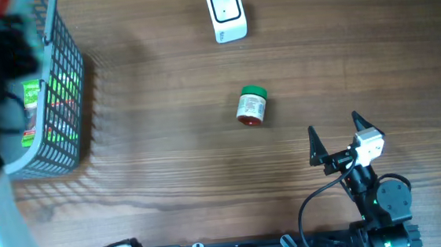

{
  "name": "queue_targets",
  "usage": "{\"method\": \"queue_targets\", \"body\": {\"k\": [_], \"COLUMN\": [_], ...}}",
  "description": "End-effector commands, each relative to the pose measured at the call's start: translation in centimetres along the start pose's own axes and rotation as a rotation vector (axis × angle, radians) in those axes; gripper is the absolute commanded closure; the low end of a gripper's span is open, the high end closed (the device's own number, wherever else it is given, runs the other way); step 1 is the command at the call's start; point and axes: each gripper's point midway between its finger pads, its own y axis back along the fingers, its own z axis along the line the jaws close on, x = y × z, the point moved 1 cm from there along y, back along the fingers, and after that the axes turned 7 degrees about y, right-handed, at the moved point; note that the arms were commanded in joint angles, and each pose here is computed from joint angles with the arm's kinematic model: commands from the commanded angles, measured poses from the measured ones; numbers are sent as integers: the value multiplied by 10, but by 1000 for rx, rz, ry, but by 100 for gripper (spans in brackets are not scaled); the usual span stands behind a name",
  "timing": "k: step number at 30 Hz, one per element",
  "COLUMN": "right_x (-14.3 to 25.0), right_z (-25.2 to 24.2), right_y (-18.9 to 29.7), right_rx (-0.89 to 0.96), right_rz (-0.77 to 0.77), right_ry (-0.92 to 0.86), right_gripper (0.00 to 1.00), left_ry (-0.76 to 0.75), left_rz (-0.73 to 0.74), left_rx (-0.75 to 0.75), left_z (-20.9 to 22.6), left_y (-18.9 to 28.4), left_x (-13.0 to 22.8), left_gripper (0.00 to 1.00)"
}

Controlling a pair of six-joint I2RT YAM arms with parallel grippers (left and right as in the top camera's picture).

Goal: Scan the item barcode

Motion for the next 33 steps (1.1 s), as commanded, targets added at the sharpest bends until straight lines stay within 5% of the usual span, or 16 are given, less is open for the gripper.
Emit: {"method": "queue_targets", "body": {"k": [1, 6, 11, 12, 13, 15, 22, 25, 29, 33], "right_x": [-2, -2, -2, -2, -2, -2, -2, -2, -2, -2], "right_z": [1, 1, 1, 1, 1, 1, 1, 1, 1, 1], "right_y": [0, 0, 0, 0, 0, 0, 0, 0, 0, 0], "right_rx": [-8, -8, -8, -8, -8, -8, -8, -8, -8, -8], "right_rz": [-11, -11, -11, -11, -11, -11, -11, -11, -11, -11], "right_ry": [-3, -4, -4, -4, -4, -3, -4, -4, -3, -3], "right_gripper": [0, 0, 0, 0, 0, 0, 0, 0, 0, 1], "left_ry": [-6, -45, 33, 43, 46, 50, 8, -66, 39, 242], "left_rz": [296, 765, 911, 932, 936, 918, 797, 523, 133, 21], "left_rx": [144, 14, -70, -54, -47, -33, 60, 30, -218, -485], "left_z": [-71, -108, -96, -96, -97, -100, -121, -112, -24, 113], "left_y": [-24, -101, -164, -166, -167, -167, -153, -139, -116, -106], "left_x": [73, 244, 377, 389, 392, 386, 326, 203, 53, 14], "left_gripper": [96, 96, 96, 86, 52, 0, 0, 0, 0, 0]}}
